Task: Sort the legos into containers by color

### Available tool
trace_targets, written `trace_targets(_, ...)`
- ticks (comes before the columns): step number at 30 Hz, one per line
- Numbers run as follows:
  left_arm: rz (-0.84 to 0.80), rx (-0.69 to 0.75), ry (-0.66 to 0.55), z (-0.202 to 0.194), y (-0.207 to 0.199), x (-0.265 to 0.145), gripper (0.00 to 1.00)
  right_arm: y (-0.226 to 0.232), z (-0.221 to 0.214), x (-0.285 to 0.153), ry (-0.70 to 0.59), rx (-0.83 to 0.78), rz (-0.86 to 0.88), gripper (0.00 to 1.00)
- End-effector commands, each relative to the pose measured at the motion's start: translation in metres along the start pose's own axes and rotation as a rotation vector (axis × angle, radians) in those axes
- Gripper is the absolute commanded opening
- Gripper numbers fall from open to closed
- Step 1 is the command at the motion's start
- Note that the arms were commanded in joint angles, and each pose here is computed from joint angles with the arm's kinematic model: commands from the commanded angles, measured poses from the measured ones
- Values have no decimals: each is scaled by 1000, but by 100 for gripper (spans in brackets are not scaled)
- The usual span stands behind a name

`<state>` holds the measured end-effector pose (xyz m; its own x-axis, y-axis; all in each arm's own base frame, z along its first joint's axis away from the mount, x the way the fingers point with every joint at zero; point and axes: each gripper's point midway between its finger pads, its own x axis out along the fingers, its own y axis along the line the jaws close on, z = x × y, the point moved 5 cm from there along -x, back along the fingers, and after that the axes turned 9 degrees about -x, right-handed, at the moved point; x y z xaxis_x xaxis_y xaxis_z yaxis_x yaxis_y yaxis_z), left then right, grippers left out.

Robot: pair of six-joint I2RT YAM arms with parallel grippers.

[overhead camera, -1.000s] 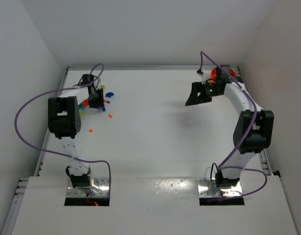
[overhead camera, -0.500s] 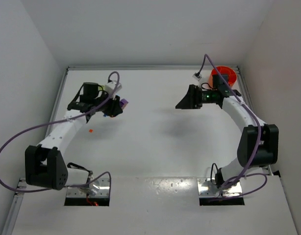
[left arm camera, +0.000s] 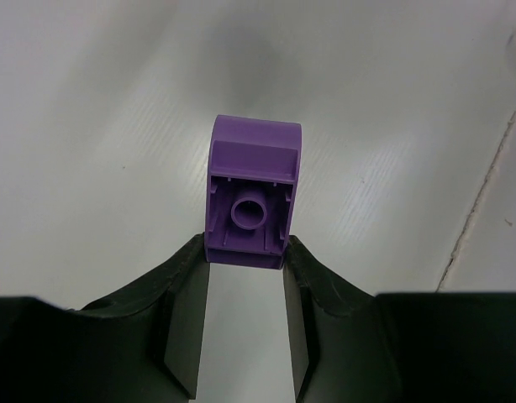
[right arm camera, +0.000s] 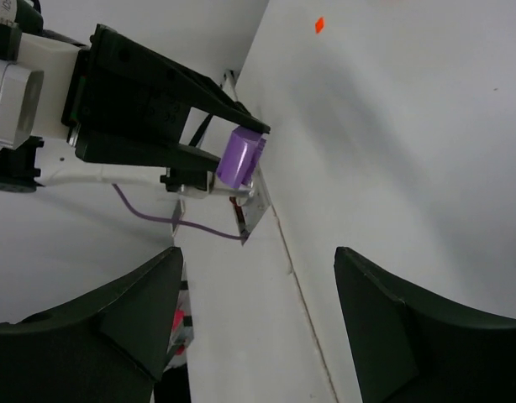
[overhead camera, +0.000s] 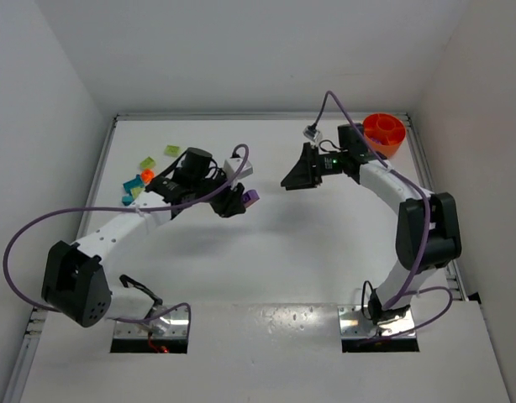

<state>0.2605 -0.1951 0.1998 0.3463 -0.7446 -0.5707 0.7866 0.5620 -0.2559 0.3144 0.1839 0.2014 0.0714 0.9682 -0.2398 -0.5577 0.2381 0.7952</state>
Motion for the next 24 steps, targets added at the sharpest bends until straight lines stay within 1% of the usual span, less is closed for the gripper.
trace_targets(1, -26, 62, -21, 18, -10, 5, 11, 13, 11, 9, 11, -65, 72, 73)
trace_targets(3, -24, 67, -18, 18, -12, 6, 11, 21, 10, 18, 32, -71, 91, 73)
trace_targets(8, -38, 84, -12, 22, -19, 12, 11, 22, 2, 35, 80, -62, 118, 73)
trace_targets(12, -45, 90, -10, 23, -21, 14, 11, 24, 4, 44, 93, -67, 131, 73)
trace_targets(19, -44, 90, 2, 23, -21, 19, 11, 22, -2, 59, 126, -20, 157, 73)
trace_targets(23, -43, 91, 13, 21, -22, 23, 11, 24, -2, 67, 142, -17, 168, 71)
trace_targets(24, -42, 95, 5, 24, -22, 22, 11, 24, -2, 67, 142, -17, 168, 69)
